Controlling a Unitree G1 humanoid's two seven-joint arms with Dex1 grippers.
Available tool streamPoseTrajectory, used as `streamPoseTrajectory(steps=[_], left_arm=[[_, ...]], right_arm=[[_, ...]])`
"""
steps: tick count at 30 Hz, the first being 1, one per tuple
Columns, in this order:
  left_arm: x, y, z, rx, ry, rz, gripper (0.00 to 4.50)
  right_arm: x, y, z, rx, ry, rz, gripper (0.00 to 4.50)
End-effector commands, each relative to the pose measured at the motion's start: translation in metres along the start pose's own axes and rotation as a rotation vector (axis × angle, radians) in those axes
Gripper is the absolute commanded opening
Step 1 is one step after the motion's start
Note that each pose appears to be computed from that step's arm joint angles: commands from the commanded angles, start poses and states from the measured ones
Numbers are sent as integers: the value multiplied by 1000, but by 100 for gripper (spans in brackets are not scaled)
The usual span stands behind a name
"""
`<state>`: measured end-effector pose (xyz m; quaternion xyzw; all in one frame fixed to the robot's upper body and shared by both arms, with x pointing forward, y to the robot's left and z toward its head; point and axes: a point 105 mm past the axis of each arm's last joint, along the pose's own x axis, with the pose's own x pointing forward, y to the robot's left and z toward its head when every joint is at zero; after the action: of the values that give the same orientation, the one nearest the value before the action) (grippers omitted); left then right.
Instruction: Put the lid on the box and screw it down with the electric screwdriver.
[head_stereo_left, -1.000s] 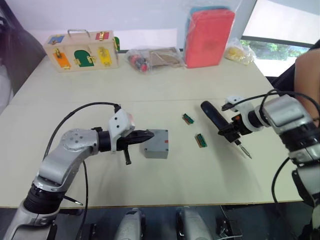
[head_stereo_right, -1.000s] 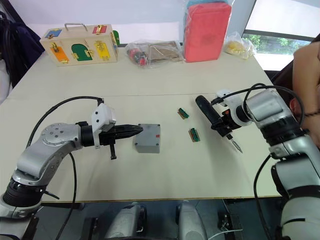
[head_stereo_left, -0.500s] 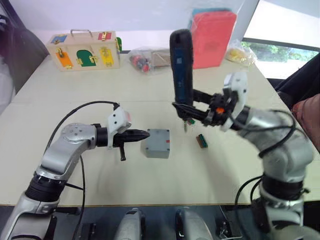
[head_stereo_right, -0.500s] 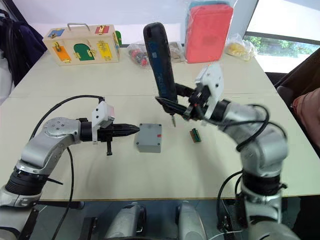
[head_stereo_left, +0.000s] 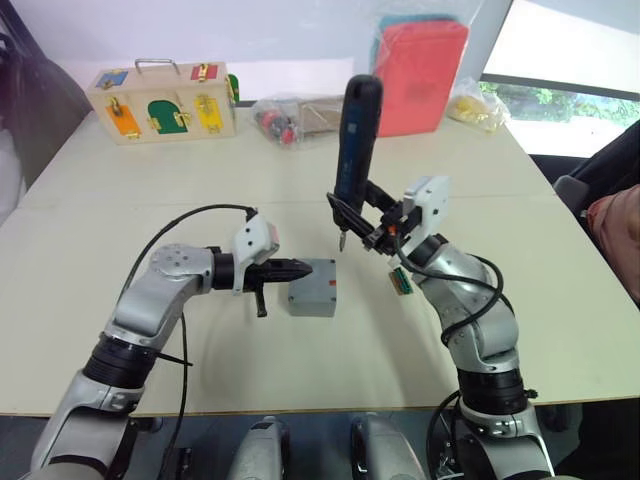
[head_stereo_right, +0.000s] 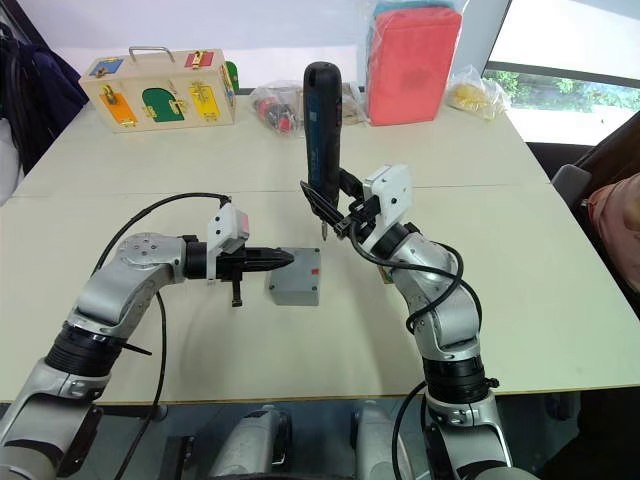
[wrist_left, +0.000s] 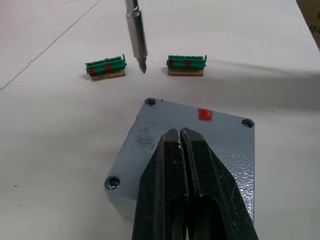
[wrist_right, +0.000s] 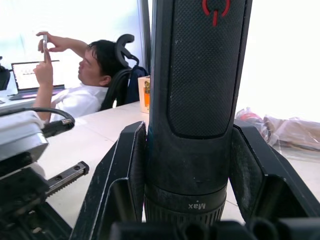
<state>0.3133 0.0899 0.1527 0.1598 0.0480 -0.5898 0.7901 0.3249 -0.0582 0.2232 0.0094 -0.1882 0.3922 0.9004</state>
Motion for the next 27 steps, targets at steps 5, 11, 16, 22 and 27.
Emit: streamPoseTrajectory(steps=[5,11,16,22,27], left_arm=[[3,-3,-5,27,12,-9,0],[5,-5,-12,23,29,-10,0],[5,-6,-13,24,34,-14,0],[5,-8,-15,26,40,-17,0],[4,-8,-16,27,42,-17,0]], right_arm=[[0,17,13,-21,-81,55,175],[-1,19,11,-14,-82,62,175],[-2,14,8,-18,-73,54,175],[-4,11,1,-28,-62,45,175],[-5,13,-3,-23,-60,51,175]])
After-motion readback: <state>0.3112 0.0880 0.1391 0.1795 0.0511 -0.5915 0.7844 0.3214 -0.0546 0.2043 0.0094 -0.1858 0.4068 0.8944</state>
